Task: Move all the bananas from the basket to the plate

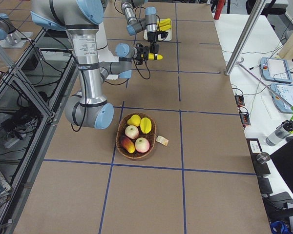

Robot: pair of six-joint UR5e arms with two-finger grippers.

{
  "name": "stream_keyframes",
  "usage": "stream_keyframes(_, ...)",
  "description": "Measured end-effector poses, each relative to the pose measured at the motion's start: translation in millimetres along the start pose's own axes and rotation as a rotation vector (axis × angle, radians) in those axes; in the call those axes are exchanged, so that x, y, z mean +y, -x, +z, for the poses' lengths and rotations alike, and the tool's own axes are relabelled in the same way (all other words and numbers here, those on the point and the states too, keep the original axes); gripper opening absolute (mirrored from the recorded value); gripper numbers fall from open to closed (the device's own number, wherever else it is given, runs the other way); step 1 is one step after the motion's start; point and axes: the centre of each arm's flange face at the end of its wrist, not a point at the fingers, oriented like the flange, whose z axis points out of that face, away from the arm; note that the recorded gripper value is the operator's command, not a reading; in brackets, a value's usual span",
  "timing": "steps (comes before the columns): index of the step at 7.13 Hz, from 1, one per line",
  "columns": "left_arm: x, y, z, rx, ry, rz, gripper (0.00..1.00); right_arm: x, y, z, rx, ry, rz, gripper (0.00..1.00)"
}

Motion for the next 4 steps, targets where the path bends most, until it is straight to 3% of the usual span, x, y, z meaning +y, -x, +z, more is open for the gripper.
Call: stream_keyframes(4,-25.7,22.7,-7.4,-0.031,-0.032,0.000,0.00,-6.6,-3.4,-1.1,0.019,-0.004,-0.002,1.00)
